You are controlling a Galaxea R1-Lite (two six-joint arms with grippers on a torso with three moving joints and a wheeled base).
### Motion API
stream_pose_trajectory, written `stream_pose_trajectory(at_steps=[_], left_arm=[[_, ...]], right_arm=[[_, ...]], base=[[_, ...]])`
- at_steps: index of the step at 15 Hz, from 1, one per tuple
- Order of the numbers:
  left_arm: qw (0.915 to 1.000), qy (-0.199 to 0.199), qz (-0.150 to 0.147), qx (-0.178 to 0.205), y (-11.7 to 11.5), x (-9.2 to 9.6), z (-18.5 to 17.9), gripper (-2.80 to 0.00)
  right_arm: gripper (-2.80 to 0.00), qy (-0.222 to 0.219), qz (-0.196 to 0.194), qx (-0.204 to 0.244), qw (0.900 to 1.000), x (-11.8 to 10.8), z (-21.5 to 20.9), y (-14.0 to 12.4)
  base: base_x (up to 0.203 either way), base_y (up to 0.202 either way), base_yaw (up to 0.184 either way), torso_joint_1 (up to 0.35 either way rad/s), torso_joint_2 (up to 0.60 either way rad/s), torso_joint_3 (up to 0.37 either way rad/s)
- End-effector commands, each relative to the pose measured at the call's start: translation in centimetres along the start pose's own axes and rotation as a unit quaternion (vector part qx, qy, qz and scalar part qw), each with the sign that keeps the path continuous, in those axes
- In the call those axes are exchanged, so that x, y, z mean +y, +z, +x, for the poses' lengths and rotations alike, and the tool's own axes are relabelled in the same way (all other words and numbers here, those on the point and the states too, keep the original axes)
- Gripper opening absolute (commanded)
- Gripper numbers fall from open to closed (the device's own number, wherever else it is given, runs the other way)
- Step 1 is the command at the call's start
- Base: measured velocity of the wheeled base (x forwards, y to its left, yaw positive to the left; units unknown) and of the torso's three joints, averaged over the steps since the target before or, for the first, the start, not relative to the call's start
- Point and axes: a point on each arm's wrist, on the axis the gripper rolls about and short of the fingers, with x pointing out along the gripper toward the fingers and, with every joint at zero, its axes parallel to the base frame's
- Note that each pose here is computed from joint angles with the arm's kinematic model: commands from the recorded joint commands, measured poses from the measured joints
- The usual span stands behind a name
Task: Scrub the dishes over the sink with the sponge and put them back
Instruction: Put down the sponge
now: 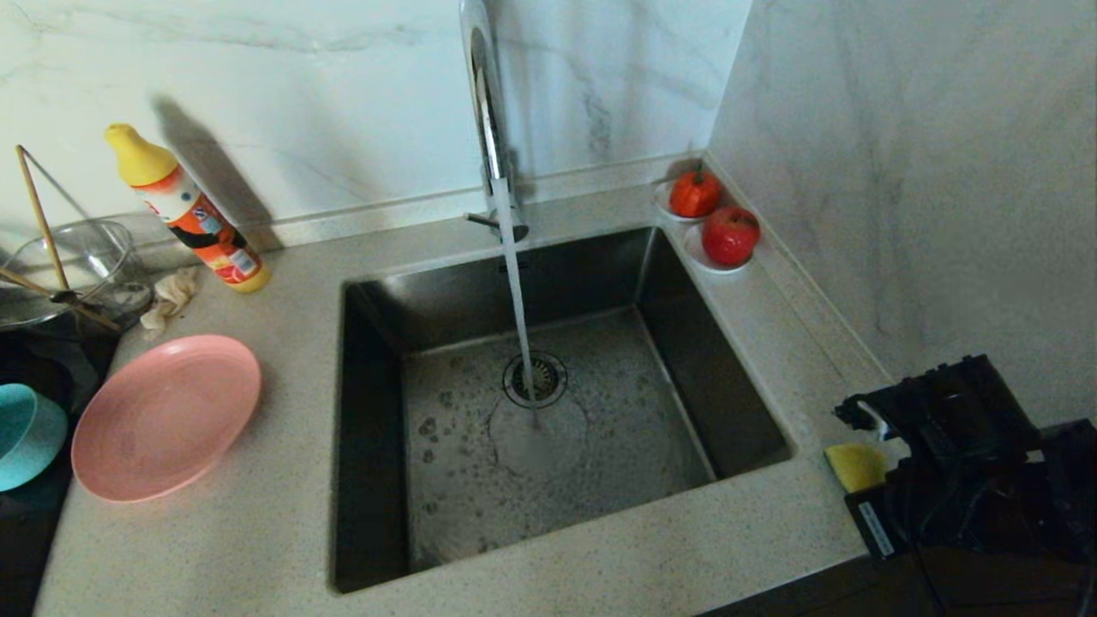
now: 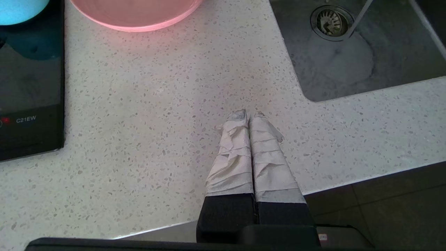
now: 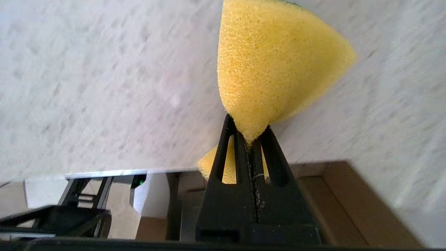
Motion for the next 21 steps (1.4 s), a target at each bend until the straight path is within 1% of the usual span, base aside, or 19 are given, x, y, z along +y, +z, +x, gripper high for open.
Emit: stream_pose_trajectory(at_steps=[1,3,8,9,10,15,18,21], left_arm=[[1.0000,0.000,0.000,0.000,0.0,0.0,0.0,-2.80],[1.0000,0.001,0.000,0.000,0.0,0.0,0.0,-2.80],[1.0000,0.000,0.001,0.001,0.0,0.0,0.0,-2.80],[1.0000,0.000,0.000,0.000,0.0,0.0,0.0,-2.80],[1.0000,0.000,0.000,0.001,0.0,0.0,0.0,-2.80],[1.0000,0.000,0.000,0.000,0.0,0.0,0.0,-2.80],[1.0000,0.000,0.000,0.001,0.0,0.0,0.0,-2.80],[1.0000,0.000,0.001,0.000,0.0,0.0,0.0,-2.80]], right_arm=[[-2.80,-0.010,0.002,-0.008,1.000,-0.5,0.1,0.6],[-2.80,-0.010,-0.001,-0.015,1.000,-0.5,0.0,1.1],[-2.80,-0.009,-0.006,-0.016,1.000,-0.2,0.6,1.8],[-2.80,-0.010,-0.012,-0.017,1.000,-0.2,0.5,1.8],[0.00,-0.011,-0.015,-0.020,1.000,-0.3,0.6,1.9],[0.00,-0.013,-0.014,-0.049,0.999,-0.4,0.3,3.0],[0.00,-0.020,-0.011,-0.071,0.997,-0.6,-0.7,3.6],[0.00,-0.014,-0.016,-0.094,0.995,-0.1,-2.4,3.4]], base=[[0.000,0.000,0.000,0.000,0.00,0.000],[0.000,0.000,0.000,0.000,0.00,0.000],[0.000,0.000,0.000,0.000,0.00,0.000],[0.000,0.000,0.000,0.000,0.00,0.000],[0.000,0.000,0.000,0.000,0.00,0.000],[0.000,0.000,0.000,0.000,0.00,0.000],[0.000,0.000,0.000,0.000,0.00,0.000],[0.000,0.000,0.000,0.000,0.00,0.000]])
